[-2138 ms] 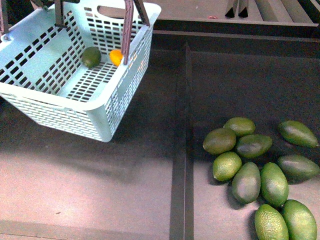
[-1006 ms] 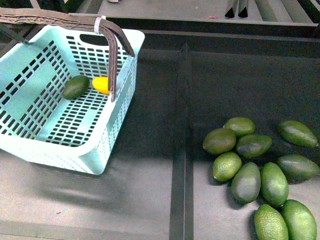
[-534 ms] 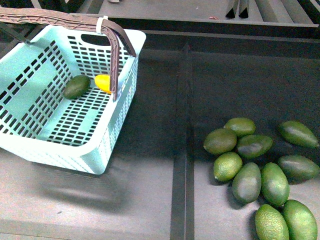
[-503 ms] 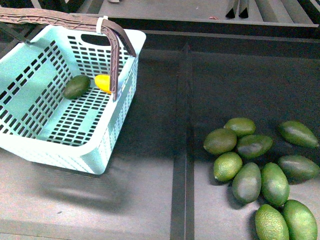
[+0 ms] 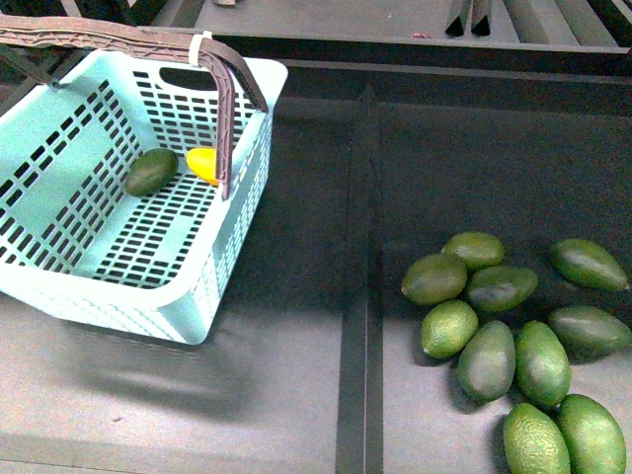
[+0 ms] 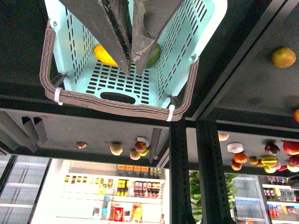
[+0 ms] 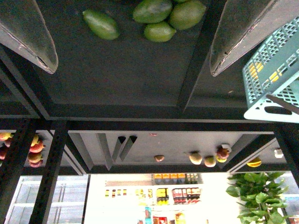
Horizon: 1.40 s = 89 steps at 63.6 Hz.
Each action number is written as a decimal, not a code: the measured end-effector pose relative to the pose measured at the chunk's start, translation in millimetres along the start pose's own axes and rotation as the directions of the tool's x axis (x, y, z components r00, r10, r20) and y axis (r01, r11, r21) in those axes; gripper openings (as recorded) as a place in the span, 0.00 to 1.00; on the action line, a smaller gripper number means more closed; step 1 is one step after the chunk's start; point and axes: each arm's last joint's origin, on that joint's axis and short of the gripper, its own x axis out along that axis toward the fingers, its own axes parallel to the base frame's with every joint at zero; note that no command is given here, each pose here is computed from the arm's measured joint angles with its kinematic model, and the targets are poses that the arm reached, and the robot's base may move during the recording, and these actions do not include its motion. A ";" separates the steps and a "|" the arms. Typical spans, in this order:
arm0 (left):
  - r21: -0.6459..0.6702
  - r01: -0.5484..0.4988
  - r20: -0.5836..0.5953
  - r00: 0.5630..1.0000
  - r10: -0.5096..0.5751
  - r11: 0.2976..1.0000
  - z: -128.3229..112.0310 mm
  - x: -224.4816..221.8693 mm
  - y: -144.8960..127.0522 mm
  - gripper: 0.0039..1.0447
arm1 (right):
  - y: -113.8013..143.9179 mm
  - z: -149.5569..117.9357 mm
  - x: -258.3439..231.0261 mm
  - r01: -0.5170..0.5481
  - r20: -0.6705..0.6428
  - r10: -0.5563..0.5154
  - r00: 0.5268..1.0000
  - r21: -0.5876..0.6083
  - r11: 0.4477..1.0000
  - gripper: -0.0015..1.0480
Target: Pick mango and avocado into basket
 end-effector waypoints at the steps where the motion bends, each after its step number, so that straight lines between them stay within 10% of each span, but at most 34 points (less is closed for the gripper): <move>1: 0.000 0.000 0.000 1.000 0.000 1.000 -0.1 -0.6 0.0 0.02 | 0.0 0.0 0.0 0.000 0.000 0.000 1.000 0.000 1.000 0.92; 89: 0.003 0.000 0.016 1.000 0.000 1.000 3.3 -47.3 0.0 0.02 | 0.0 0.0 0.0 0.000 0.000 0.000 1.000 0.000 1.000 0.92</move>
